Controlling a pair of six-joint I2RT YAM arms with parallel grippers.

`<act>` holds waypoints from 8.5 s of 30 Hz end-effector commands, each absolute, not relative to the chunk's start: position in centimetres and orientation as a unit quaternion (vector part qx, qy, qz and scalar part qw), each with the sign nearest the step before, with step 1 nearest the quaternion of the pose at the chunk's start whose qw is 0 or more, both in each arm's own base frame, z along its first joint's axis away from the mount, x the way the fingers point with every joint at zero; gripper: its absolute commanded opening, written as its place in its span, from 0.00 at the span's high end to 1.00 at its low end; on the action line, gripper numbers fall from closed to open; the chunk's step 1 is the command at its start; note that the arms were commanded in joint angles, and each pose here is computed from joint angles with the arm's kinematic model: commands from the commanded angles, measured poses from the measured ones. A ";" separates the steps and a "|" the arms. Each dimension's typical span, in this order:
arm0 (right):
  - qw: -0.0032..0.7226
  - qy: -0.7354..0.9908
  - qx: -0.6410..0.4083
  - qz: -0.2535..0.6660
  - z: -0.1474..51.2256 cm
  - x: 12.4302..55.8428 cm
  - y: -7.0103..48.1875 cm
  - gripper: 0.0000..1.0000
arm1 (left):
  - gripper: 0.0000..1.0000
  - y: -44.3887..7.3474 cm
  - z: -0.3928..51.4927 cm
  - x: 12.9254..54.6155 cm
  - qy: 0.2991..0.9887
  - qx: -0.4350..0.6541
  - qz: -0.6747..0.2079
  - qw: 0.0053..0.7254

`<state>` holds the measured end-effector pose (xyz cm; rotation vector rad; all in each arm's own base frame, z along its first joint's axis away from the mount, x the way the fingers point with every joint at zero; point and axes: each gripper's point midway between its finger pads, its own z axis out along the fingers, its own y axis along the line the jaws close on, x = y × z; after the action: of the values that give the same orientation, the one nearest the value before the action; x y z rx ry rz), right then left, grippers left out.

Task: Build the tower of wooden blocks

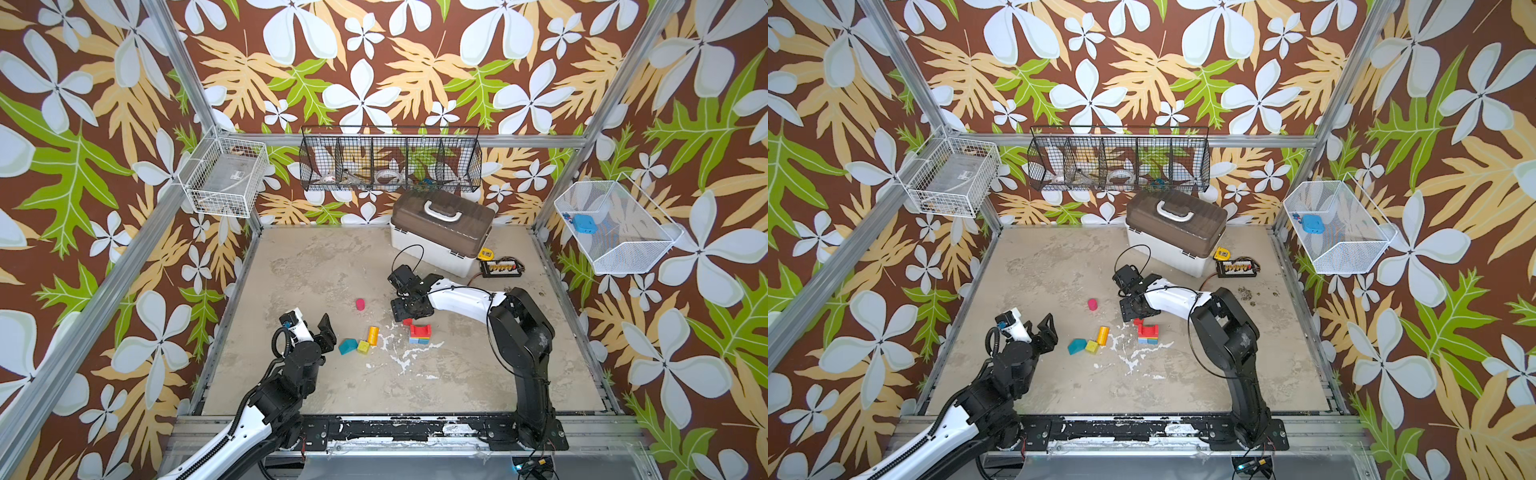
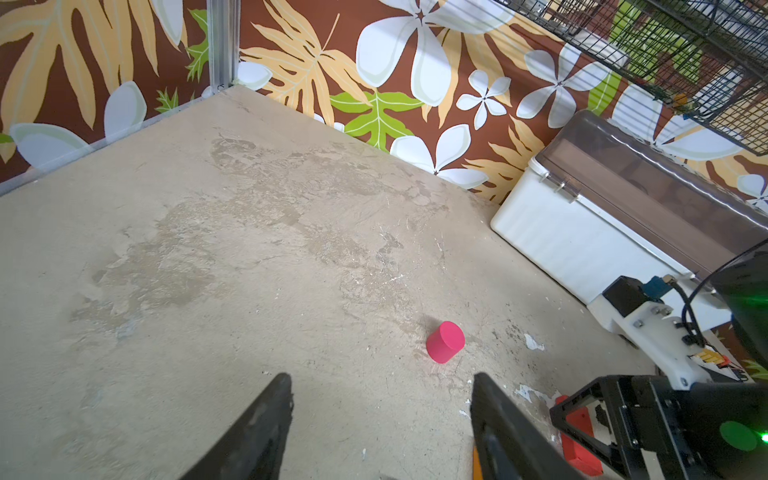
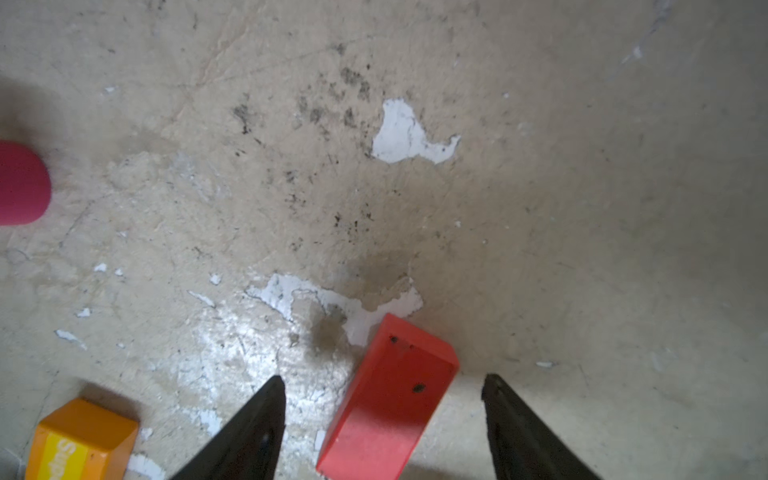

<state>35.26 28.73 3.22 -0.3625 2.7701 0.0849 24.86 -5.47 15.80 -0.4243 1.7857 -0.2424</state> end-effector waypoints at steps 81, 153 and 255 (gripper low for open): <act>0.470 0.693 -0.491 0.241 29.7 24.4 30.4 1.00 | 0.31 -5.6 17.2 24.4 0.748 -0.184 -0.142 0.621; 0.165 0.675 -0.714 0.086 10.1 27.0 26.4 0.94 | 0.24 -7.7 17.1 24.4 0.756 -0.133 -0.177 0.616; 0.139 0.758 -0.632 0.086 9.9 26.2 25.5 0.61 | 0.24 -7.8 17.2 24.3 0.756 -0.131 -0.181 0.616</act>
<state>26.44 25.73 9.87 -1.8377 2.1653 0.2402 24.27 -7.78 16.84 -0.2999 1.7545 -0.4094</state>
